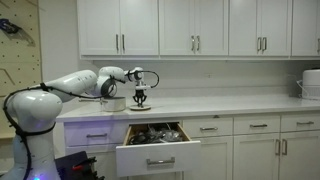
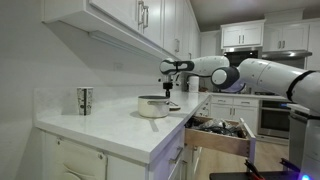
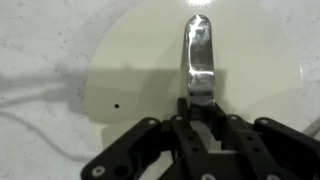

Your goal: Uncover the pot

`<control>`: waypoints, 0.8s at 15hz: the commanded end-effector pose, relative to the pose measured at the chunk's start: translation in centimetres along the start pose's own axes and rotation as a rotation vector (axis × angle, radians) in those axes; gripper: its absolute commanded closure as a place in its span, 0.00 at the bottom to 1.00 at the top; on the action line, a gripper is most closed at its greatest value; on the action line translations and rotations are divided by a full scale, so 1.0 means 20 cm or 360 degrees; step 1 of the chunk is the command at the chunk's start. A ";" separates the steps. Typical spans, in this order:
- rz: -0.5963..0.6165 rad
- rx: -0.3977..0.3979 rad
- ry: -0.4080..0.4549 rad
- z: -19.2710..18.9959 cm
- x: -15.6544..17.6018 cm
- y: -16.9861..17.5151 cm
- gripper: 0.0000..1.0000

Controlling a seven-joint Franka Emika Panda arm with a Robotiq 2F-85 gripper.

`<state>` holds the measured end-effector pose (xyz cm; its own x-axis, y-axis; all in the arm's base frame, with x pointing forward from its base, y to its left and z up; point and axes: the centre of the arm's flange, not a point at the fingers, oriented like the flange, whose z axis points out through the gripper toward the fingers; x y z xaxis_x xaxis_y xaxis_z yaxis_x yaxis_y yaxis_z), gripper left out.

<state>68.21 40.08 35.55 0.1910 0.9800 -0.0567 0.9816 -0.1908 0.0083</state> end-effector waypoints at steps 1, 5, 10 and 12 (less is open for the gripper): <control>0.0013 -0.0059 0.0001 -0.12 0.13 0.13 0.94; 0.0010 -0.0082 0.0005 -0.13 0.14 0.14 0.37; 0.0007 -0.0110 0.0022 -0.17 0.16 0.12 0.00; 0.0009 -0.0126 0.0029 -0.20 0.15 0.11 0.00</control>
<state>68.27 40.67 37.00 0.1868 0.9819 -0.0299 0.9813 -0.1850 0.0538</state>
